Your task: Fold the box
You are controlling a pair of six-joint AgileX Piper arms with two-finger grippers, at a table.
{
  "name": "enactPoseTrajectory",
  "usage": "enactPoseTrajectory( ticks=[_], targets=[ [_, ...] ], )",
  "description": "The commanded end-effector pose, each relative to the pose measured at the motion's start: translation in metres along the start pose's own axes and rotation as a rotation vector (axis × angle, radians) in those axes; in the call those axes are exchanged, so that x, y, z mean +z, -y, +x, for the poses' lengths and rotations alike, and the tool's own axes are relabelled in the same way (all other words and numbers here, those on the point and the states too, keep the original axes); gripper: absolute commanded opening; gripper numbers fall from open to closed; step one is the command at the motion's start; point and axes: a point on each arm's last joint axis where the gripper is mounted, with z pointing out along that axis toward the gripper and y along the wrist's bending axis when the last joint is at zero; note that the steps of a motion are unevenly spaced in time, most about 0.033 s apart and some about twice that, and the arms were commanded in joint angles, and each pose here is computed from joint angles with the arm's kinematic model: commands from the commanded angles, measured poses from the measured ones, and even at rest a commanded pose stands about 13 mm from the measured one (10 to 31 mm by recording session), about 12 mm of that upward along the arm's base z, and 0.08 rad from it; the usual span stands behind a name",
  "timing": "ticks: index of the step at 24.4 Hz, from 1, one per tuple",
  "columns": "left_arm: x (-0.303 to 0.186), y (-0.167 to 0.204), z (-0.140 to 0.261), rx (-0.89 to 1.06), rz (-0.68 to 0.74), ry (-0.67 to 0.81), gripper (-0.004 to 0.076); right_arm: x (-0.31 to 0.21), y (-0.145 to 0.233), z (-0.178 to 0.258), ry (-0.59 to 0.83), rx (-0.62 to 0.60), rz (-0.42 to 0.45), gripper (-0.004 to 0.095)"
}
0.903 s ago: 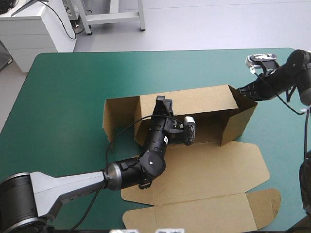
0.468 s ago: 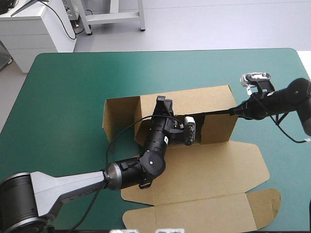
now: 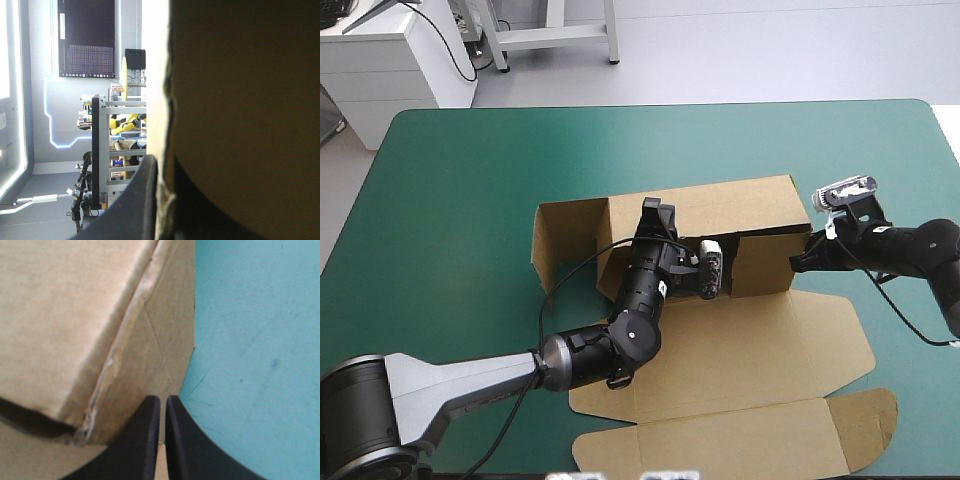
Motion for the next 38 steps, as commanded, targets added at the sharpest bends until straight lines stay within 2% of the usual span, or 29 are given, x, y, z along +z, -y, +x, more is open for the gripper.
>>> enactPoseTrajectory(
  ticks=[1,4,6,8,13,17,21,24,27,34,38],
  targets=[
    [-0.006,-0.017,-0.002,-0.03,-0.05,0.031,-0.0008,-0.017,-0.005,-0.01,0.056,-0.091,0.024,0.0216],
    [-0.006,-0.017,-0.002,-0.03,-0.05,0.031,-0.0008,-0.019,-0.007,-0.007,0.03,-0.182,0.018,0.0393],
    [-0.006,-0.017,-0.002,-0.03,-0.05,0.031,-0.0008,-0.021,-0.01,-0.006,0.015,-0.233,-0.006,0.0464],
    [-0.006,-0.017,-0.002,-0.03,-0.05,0.031,-0.0008,-0.022,-0.013,-0.005,0.007,-0.279,-0.026,0.0493],
    [-0.006,-0.018,-0.002,-0.028,-0.054,0.025,-0.0008,-0.022,-0.014,-0.003,-0.014,-0.309,-0.048,0.0495],
    [-0.006,-0.018,-0.001,-0.027,-0.056,0.021,-0.0008,-0.036,-0.018,0.001,-0.051,-0.35,-0.01,0.0493],
    [-0.006,-0.018,-0.002,-0.027,-0.055,0.023,-0.0008,-0.046,-0.024,0.001,-0.036,-0.302,-0.022,0.0494],
    [-0.006,-0.018,-0.002,-0.027,-0.055,0.023,-0.0008,-0.033,-0.02,-0.005,0.031,-0.22,-0.039,0.0494],
    [-0.006,-0.018,-0.002,-0.027,-0.055,0.023,-0.0008,-0.02,-0.014,-0.005,0.03,-0.172,-0.05,0.0492],
    [-0.006,-0.018,-0.002,-0.027,-0.055,0.023,-0.0008,0.006,-0.001,-0.011,0.087,-0.036,-0.048,0.0399],
    [-0.006,-0.018,-0.001,-0.03,-0.057,0.02,-0.0008,0.019,0.001,-0.01,0.094,-0.024,-0.099,0.0386]
  ],
)
